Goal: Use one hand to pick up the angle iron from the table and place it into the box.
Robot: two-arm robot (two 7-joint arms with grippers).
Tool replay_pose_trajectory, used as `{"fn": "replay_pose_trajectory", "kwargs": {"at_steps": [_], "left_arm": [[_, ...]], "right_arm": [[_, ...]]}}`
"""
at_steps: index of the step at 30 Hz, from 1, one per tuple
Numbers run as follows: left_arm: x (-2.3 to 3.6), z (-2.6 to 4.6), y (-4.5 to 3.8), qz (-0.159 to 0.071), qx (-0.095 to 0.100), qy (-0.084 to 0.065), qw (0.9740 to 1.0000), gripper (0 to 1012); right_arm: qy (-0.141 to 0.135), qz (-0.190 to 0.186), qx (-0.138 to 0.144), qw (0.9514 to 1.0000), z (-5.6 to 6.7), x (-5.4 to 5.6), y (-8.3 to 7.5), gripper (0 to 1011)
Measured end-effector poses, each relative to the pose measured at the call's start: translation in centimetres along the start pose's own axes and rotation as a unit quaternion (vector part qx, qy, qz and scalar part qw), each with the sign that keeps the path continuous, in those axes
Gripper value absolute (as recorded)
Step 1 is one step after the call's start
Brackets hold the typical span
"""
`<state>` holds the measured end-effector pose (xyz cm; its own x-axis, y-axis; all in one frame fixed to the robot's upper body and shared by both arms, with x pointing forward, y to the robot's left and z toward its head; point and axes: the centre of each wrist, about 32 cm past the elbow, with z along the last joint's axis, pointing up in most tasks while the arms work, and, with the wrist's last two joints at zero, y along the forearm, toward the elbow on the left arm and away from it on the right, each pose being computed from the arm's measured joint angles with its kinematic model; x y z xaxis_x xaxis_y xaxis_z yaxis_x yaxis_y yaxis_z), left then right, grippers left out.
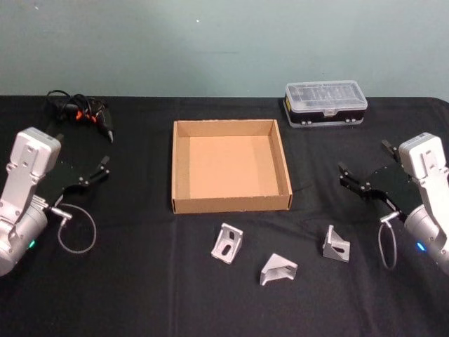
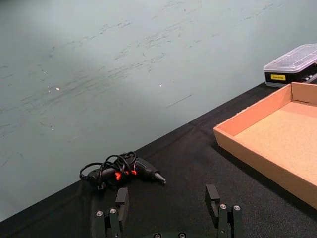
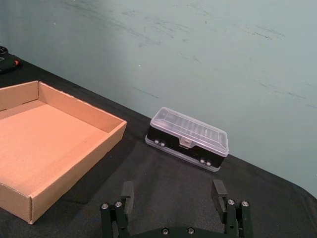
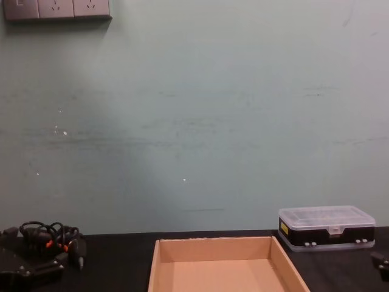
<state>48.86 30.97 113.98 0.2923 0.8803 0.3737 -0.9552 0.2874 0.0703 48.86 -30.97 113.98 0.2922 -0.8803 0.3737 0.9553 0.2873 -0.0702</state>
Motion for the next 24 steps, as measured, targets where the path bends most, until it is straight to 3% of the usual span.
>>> {"fn": "replay_pose_trajectory", "kwargs": {"at_steps": [24], "left_arm": [[0.00, 0.00, 0.00, 0.000, 0.000, 0.000, 1.0000, 1011]], "right_arm": [[0.000, 0.000, 0.000, 1.0000, 0.00, 0.00, 0.00, 1000]]}}
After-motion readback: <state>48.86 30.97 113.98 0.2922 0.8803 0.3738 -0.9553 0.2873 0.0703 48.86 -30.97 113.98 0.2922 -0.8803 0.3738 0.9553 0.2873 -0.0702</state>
